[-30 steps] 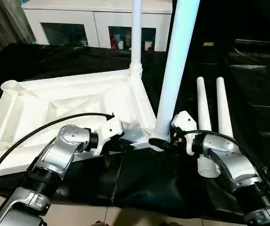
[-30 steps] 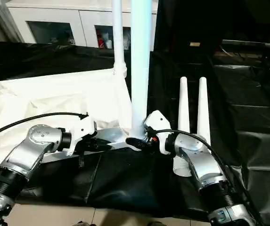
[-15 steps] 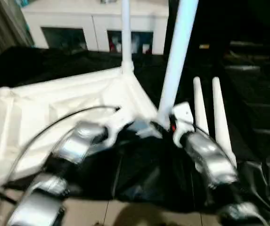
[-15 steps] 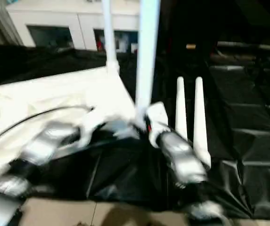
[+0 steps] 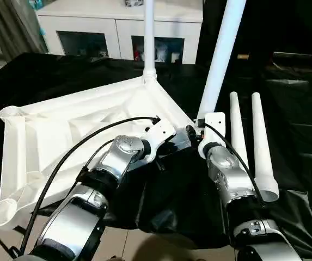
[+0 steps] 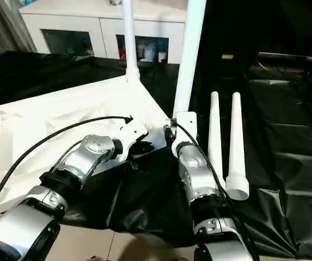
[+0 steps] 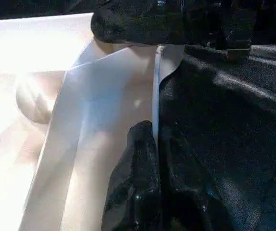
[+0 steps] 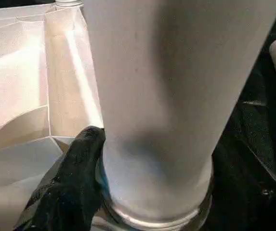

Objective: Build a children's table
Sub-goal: Rotate leg to tighten

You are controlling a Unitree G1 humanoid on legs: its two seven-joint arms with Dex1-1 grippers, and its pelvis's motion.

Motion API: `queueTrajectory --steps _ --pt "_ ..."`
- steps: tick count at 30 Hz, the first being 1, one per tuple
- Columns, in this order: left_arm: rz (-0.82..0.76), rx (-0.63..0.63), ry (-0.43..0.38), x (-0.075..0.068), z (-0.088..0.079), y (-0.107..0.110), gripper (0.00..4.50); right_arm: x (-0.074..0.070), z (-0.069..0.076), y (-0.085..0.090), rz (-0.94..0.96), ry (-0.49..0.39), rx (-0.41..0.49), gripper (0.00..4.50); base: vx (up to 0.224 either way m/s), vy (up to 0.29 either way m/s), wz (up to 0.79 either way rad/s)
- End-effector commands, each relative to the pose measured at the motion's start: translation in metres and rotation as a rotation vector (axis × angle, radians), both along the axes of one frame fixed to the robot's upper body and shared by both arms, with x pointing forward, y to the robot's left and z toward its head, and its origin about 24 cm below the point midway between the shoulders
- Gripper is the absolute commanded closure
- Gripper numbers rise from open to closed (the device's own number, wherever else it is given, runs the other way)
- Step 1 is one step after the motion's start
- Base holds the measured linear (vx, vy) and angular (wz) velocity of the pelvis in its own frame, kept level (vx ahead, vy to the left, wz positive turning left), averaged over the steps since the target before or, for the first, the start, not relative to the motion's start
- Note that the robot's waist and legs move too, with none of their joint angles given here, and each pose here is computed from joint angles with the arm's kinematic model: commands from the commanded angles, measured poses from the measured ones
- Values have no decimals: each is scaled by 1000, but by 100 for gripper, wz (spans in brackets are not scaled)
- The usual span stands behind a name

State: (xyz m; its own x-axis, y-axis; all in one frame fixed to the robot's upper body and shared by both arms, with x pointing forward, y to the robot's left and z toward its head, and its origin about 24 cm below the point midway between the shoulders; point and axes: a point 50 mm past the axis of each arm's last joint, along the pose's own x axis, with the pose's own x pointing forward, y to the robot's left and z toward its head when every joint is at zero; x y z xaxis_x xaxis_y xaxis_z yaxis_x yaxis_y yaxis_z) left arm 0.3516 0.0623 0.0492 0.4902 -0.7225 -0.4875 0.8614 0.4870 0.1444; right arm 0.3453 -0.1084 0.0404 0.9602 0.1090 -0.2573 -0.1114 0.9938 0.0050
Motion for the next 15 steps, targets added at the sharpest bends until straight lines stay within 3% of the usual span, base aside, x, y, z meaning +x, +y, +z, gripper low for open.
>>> queueTrajectory --steps 1,4,7,15 --pt "163 5 -66 9 0 11 450 -8 -2 38 125 2 110 125 0 0 0" --pt "155 0 -69 9 -1 11 450 -8 0 37 135 -17 109 111 0 0 0" --pt "147 -5 -72 9 0 10 450 -8 5 32 117 -56 64 66 0 0 0" --pt "104 -75 -140 9 8 4 450 -18 28 2 103 -201 -8 64 0 0 0"
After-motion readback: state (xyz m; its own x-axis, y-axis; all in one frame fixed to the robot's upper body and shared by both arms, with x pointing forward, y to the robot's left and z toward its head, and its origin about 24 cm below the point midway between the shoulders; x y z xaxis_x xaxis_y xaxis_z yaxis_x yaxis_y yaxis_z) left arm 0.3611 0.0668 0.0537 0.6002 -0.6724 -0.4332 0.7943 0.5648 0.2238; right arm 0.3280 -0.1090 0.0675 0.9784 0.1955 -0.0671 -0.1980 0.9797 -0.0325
